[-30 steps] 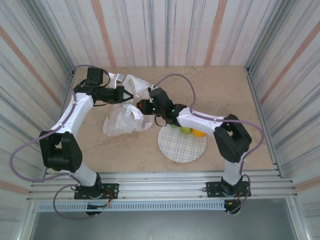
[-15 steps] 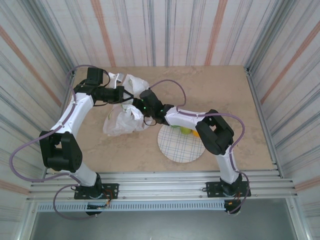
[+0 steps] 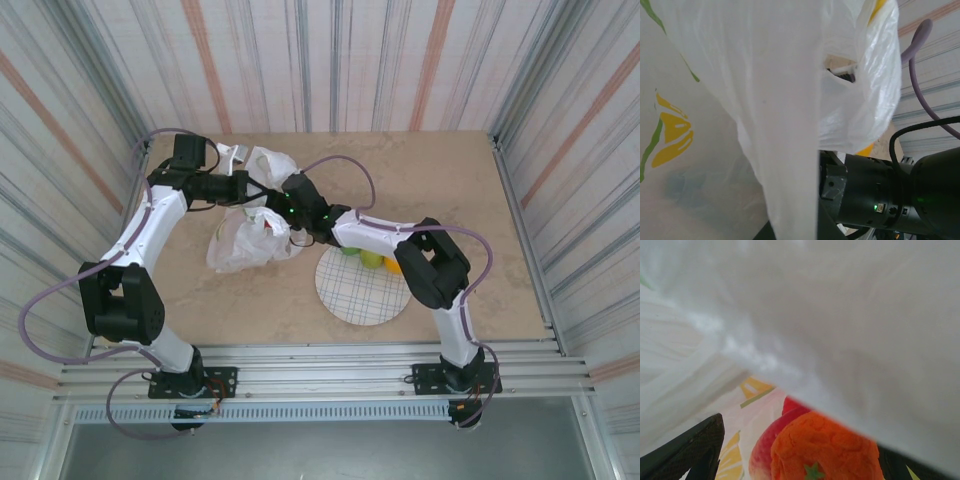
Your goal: Place the fruits into the plastic bag
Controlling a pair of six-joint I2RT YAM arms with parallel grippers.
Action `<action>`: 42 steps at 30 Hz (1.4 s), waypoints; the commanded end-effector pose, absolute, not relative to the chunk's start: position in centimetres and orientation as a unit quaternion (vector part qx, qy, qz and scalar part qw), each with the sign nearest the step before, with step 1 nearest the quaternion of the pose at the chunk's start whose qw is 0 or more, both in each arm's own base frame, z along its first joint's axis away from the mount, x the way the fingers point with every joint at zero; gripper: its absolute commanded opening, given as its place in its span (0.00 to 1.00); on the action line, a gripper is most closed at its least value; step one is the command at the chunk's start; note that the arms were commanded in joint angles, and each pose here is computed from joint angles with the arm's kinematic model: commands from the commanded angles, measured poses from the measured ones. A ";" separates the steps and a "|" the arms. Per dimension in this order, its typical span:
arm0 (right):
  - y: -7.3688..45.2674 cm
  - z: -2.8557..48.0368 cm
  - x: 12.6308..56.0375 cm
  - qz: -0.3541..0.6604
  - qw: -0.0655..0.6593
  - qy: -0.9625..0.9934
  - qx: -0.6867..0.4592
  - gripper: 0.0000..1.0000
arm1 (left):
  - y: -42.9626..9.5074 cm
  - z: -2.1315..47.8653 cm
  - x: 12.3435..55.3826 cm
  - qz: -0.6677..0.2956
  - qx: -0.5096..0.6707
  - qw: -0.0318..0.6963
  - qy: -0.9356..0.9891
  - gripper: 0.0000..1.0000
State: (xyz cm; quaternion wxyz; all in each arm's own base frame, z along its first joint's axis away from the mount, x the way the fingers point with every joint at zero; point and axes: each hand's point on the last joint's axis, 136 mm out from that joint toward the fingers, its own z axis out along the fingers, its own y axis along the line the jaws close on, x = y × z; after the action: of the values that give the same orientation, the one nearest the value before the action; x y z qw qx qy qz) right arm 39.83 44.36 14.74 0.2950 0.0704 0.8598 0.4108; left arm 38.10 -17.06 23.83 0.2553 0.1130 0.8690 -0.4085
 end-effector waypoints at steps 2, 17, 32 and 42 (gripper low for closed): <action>42.4 19.1 38.0 0.404 0.335 0.850 0.035 0.79 | -17.4 24.7 37.2 -0.417 0.116 0.256 0.864 0.00; 33.0 20.2 33.2 0.285 0.391 0.875 0.006 0.73 | -15.2 24.1 38.8 -0.408 0.076 0.269 0.869 0.00; 21.9 15.7 32.3 0.105 0.272 0.953 -0.083 0.94 | -15.1 23.7 39.2 -0.410 0.067 0.268 0.869 0.00; 22.8 9.9 34.8 0.094 0.159 0.975 -0.126 0.99 | -15.1 23.7 39.2 -0.413 0.067 0.264 0.869 0.00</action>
State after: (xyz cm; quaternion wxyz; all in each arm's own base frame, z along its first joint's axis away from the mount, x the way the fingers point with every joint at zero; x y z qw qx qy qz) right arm 35.22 22.85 10.72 0.1976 -0.0986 0.9713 0.0886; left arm 39.37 -15.27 23.51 0.2628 0.0662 0.8701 -0.4116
